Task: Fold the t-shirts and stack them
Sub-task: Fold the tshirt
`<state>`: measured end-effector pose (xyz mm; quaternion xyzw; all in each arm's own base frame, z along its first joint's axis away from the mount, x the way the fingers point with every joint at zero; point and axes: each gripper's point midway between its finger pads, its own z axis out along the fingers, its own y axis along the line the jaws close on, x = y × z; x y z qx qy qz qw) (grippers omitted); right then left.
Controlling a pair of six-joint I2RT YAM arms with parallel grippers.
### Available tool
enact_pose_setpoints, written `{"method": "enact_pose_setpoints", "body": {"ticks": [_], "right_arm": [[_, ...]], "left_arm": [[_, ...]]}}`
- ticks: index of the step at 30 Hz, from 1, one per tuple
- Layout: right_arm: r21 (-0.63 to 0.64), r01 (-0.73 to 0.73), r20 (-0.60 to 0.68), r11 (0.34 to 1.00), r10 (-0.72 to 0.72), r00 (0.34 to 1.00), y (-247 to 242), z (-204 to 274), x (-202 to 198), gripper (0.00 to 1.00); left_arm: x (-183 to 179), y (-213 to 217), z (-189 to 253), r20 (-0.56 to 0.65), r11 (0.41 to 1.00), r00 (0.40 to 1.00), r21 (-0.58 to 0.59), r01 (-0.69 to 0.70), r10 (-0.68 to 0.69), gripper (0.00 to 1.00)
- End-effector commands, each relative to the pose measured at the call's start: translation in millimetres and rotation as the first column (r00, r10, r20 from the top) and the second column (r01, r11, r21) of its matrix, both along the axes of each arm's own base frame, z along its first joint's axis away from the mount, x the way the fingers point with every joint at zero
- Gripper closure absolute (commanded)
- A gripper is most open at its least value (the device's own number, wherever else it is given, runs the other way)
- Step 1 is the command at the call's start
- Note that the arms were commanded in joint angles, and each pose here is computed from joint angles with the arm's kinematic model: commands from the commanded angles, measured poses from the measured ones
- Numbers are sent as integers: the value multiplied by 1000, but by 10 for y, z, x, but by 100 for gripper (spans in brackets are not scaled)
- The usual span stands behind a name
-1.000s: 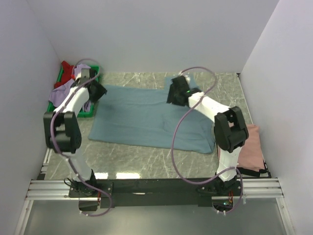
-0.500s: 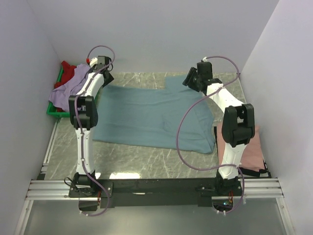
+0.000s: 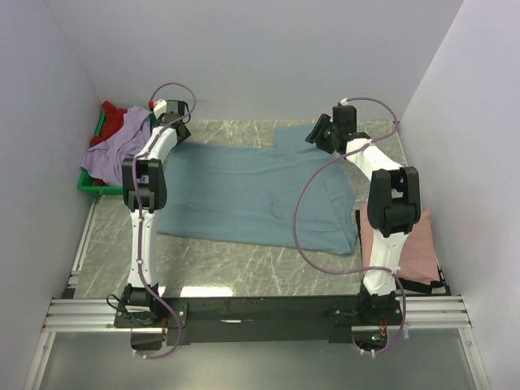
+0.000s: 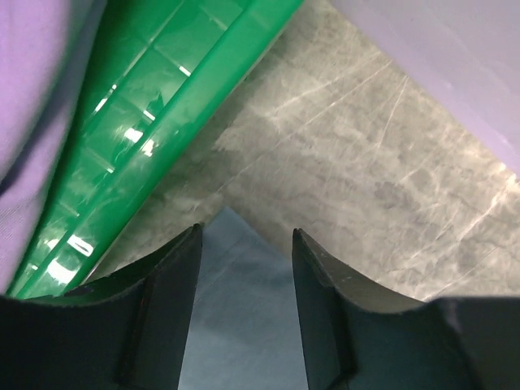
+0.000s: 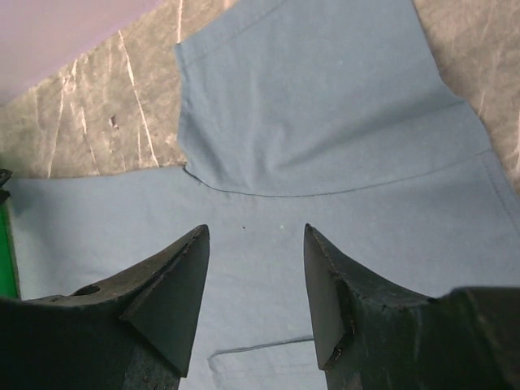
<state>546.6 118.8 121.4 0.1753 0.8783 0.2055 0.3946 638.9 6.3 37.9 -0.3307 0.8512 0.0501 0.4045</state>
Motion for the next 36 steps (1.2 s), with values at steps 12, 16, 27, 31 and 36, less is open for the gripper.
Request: {"method": "enact_pose_setpoints", "body": {"ticks": [12, 16, 27, 31, 36], "right_arm": [[90, -17, 29, 996, 14, 999, -166, 61, 223, 44], [115, -16, 26, 993, 13, 1000, -218, 58, 274, 44], [170, -17, 35, 985, 11, 999, -287, 70, 330, 44], [185, -13, 31, 983, 7, 999, -331, 42, 328, 44], [228, -2, 43, 974, -8, 999, -461, 61, 344, 44]], "left_arm": [[278, -19, 173, 112, 1000, 994, -14, -2, 4, 55], [261, -3, 212, 106, 1000, 994, -11, -21, 22, 55], [160, 10, 240, 50, 1000, 999, 13, -1, 0, 55], [125, 18, 239, 31, 1000, 1000, 21, 4, -5, 55], [89, 17, 166, -2, 1000, 1000, 24, 11, -11, 55]]}}
